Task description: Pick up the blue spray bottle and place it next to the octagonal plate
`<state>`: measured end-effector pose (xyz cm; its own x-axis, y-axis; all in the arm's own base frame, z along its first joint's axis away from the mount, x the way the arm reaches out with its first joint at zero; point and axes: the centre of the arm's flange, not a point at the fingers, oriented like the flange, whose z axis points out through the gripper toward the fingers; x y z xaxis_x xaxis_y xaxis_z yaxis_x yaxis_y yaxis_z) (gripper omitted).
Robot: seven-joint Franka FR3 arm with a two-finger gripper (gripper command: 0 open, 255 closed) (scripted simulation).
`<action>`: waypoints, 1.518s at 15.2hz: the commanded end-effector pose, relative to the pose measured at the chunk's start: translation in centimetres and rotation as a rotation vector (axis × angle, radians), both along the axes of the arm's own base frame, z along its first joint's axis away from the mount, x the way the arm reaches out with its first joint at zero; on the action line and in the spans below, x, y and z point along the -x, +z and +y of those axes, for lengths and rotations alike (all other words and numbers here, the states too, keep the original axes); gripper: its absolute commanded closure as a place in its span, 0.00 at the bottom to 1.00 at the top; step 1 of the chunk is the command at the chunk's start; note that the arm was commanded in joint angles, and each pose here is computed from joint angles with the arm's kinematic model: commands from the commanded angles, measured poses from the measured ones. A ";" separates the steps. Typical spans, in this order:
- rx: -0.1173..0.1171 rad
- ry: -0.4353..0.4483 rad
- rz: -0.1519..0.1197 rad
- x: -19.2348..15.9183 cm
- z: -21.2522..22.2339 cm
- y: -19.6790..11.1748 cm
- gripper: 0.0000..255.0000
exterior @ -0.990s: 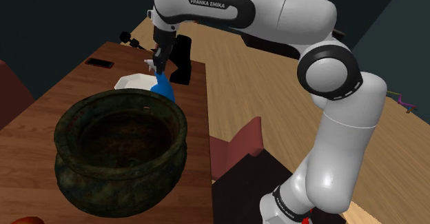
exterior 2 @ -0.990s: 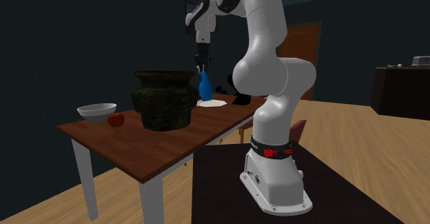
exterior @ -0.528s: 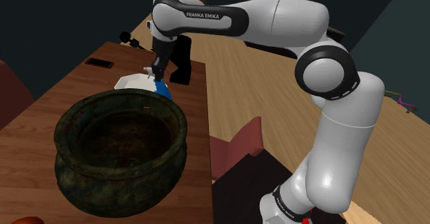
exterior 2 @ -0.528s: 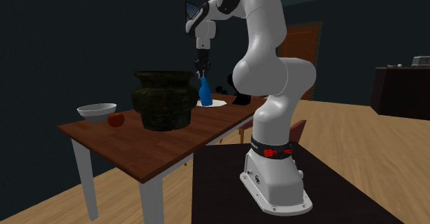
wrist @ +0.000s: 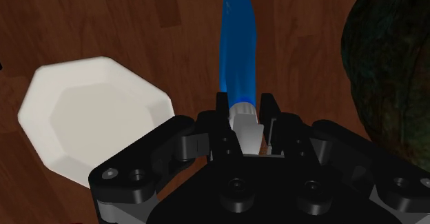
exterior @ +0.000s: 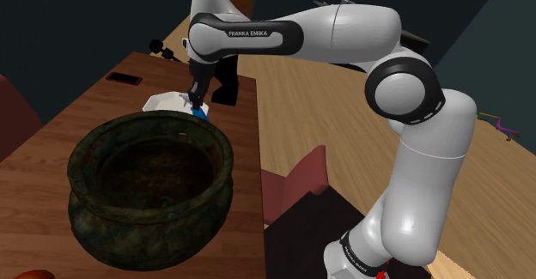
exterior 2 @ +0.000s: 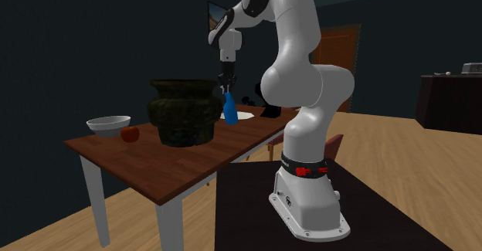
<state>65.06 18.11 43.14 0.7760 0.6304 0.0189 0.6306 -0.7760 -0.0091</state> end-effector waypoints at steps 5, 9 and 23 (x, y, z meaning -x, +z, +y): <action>0.000 0.000 -0.001 0.0 0.0 -0.1 1.00; 0.000 0.000 -0.001 0.0 0.0 -0.1 0.00; 0.000 0.000 -0.001 0.0 -0.1 4.9 0.00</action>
<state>65.02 17.99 48.09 0.7760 0.6304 0.0197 0.6307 -0.7760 -0.0087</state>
